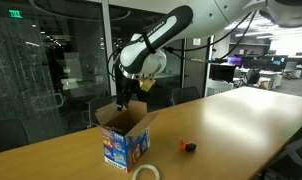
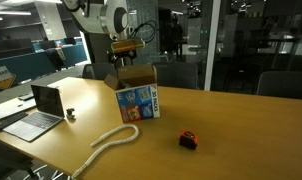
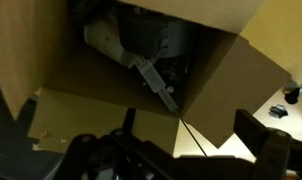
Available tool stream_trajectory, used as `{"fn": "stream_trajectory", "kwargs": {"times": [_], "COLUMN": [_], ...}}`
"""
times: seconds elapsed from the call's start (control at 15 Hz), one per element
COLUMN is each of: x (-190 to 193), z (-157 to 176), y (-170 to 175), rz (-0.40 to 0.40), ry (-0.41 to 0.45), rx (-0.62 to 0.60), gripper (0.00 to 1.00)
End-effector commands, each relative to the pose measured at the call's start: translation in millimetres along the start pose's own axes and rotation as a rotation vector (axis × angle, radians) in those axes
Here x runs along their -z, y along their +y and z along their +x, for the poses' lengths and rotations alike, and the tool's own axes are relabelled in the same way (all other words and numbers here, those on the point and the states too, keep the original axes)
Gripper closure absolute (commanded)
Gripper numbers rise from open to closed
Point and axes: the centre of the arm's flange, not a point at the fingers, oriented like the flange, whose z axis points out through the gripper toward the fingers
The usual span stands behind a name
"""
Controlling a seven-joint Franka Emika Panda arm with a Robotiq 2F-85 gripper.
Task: Pick up the spanner from the table and put it in the box
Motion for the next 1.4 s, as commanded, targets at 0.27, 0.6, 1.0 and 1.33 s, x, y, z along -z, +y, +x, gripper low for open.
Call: {"fn": "stream_trajectory", "kwargs": {"times": [0.27,0.6,1.0,1.33], "x": [131,157,160,205], "z": [-95,-183,-299,-367], "y": [-18,-53,-109,-121], "rz": [-0.219,-0.257,-0.244,-0.159], "ry": [-0.244,-0.298,-0.447,-0.543], "rx": [-0.249,-0.533,-0.863,-1.124], "gripper": [0.0,0.0,0.0,0.0]}}
